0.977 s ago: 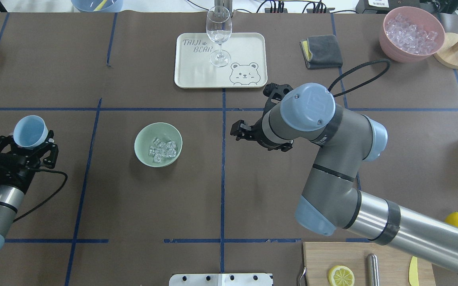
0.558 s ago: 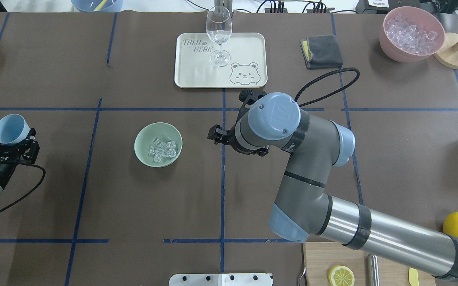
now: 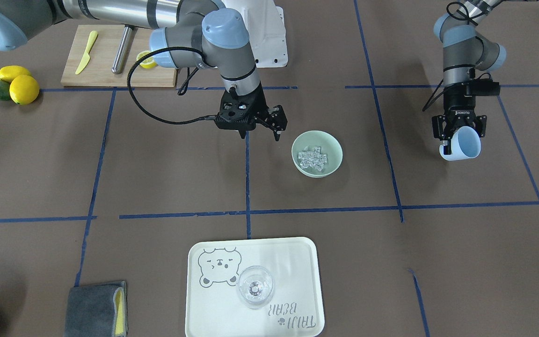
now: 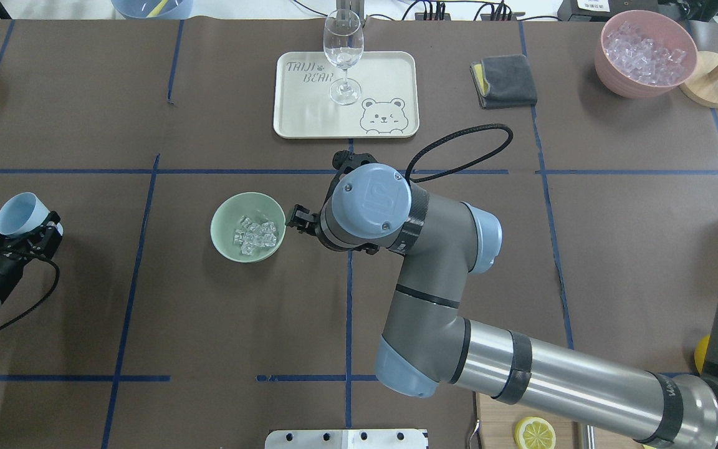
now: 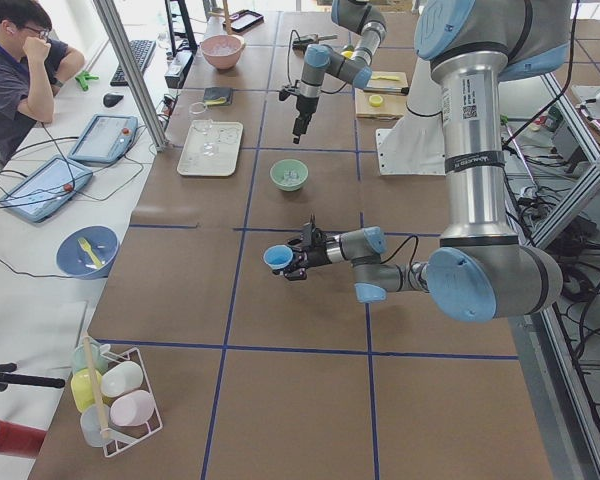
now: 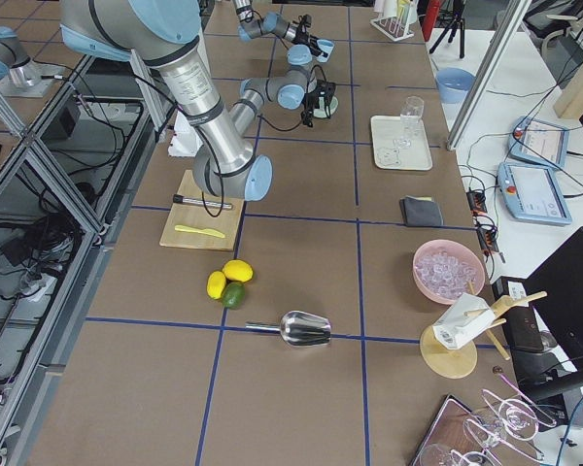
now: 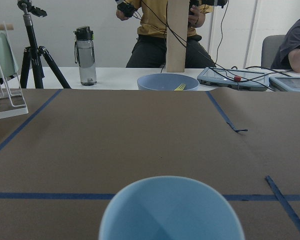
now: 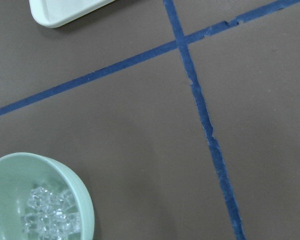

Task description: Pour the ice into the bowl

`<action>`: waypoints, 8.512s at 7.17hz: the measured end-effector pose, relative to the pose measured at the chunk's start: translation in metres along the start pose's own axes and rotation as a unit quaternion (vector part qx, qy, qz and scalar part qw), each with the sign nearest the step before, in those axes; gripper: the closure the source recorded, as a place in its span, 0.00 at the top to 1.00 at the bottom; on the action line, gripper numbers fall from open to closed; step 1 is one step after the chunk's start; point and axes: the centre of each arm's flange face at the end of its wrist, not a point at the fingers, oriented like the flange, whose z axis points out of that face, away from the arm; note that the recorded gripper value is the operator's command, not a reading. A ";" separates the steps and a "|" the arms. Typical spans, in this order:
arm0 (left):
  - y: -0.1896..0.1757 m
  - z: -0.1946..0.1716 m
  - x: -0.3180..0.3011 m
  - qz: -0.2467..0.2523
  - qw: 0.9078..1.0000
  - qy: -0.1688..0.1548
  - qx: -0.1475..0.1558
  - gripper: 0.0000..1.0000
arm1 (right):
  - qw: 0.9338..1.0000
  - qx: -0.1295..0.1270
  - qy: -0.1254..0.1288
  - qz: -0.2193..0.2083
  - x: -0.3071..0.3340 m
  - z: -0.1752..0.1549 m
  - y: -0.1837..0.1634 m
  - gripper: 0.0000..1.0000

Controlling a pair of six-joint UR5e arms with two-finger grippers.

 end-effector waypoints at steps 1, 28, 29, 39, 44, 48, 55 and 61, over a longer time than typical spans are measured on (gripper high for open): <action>0.005 0.002 -0.007 0.006 1.000 -0.006 -0.002 0.00 | 1.000 0.001 -0.001 0.001 -0.009 0.002 0.005 1.00; -0.128 -0.053 -0.038 0.077 0.986 0.080 -0.121 1.00 | 0.999 0.025 0.015 -0.016 -0.090 0.072 0.024 0.00; -0.137 -0.048 -0.042 0.075 0.984 0.082 -0.142 1.00 | 0.999 0.024 0.015 -0.030 -0.091 0.070 0.021 0.00; -0.326 0.025 -0.108 0.238 0.903 0.005 -0.357 1.00 | 0.995 -0.003 0.048 -0.083 0.050 -0.083 -0.071 0.00; -0.333 0.040 -0.154 0.131 0.857 0.030 -0.497 1.00 | 0.982 -0.009 0.096 -0.162 0.265 -0.153 -0.194 0.00; -0.306 0.017 -0.198 0.129 0.856 0.034 -0.499 1.00 | 0.974 -0.016 0.124 -0.186 0.424 -0.155 -0.237 0.00; -0.306 0.016 -0.198 0.132 0.857 0.036 -0.496 1.00 | 0.975 -0.036 0.147 -0.160 0.546 -0.121 -0.233 1.00; -0.307 0.016 -0.197 0.132 0.858 0.037 -0.495 1.00 | 0.963 -0.062 0.153 -0.214 0.600 -0.222 -0.285 1.00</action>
